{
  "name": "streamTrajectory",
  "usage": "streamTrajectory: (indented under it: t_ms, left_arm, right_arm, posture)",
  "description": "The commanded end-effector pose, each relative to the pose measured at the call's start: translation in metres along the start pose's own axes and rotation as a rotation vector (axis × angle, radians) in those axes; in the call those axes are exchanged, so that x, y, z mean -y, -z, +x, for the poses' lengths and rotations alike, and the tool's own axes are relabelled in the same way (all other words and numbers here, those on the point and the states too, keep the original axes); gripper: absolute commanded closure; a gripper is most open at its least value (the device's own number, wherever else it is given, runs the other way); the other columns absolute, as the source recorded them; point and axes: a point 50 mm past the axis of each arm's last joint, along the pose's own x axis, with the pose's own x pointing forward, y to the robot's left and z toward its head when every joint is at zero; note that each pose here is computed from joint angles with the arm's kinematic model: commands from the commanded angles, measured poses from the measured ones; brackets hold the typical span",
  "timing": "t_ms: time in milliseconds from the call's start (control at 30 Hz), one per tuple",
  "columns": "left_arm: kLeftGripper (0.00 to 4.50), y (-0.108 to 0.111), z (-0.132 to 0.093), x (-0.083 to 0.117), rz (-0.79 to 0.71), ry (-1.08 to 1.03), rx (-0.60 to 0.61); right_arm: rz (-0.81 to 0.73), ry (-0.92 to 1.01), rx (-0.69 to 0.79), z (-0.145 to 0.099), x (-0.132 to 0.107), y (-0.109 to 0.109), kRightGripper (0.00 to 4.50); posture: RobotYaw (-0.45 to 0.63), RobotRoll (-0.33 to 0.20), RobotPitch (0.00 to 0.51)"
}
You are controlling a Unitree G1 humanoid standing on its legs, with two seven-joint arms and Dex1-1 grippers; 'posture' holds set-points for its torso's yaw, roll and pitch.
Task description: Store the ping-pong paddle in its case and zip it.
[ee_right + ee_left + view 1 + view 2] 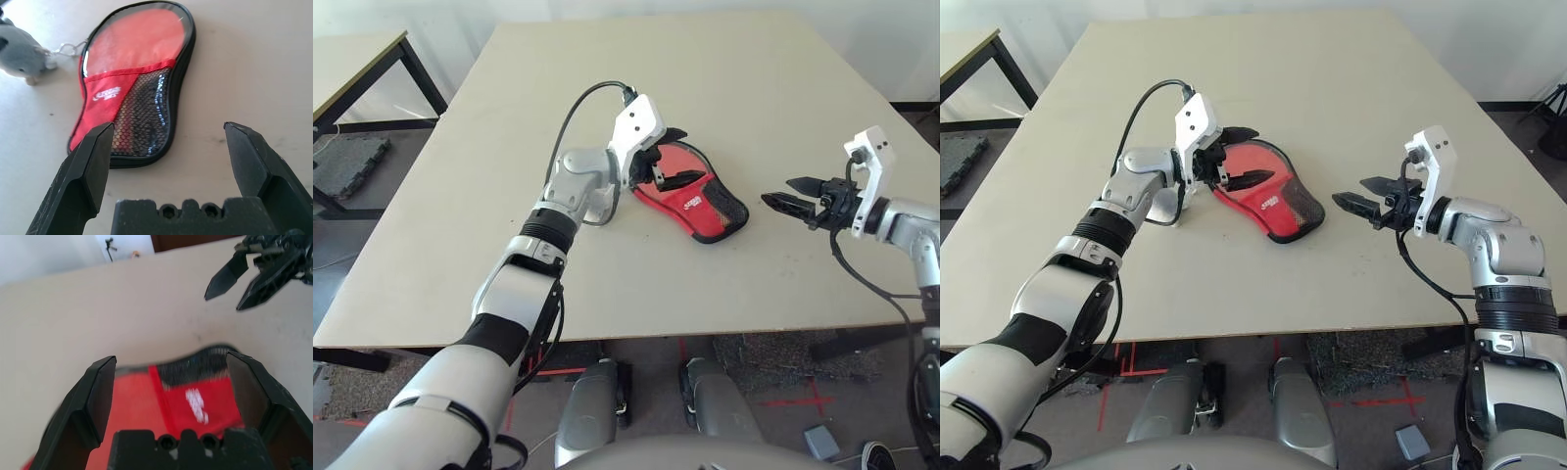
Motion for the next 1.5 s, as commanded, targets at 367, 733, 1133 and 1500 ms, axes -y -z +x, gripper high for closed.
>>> streamTrajectory:
  t_ms: [367,733,1133,1500]
  left_arm:
    - [0.0,0.019,-0.065,0.018,-0.09,-0.007,-0.089]
    - [0.0,0.024,-0.091,0.022,-0.128,-0.07,-0.132]
    - [0.0,0.025,-0.087,0.025,-0.134,-0.067,-0.129]
    - [0.0,0.025,-0.084,0.025,-0.131,-0.066,-0.13]
  right_arm:
    - [0.165,-0.012,-0.015,0.02,0.004,0.034,0.05]
    - [0.182,-0.051,-0.042,0.043,-0.007,0.043,0.05]
    - [0.237,-0.053,-0.058,0.05,-0.009,0.046,0.43]
    - [0.266,-0.078,-0.07,0.058,-0.017,0.05,4.24]
  posture:
    - [0.03,0.0,0.111]
    - [0.05,0.0,0.104]
    - [0.05,0.0,0.108]
    - [0.05,0.0,0.112]
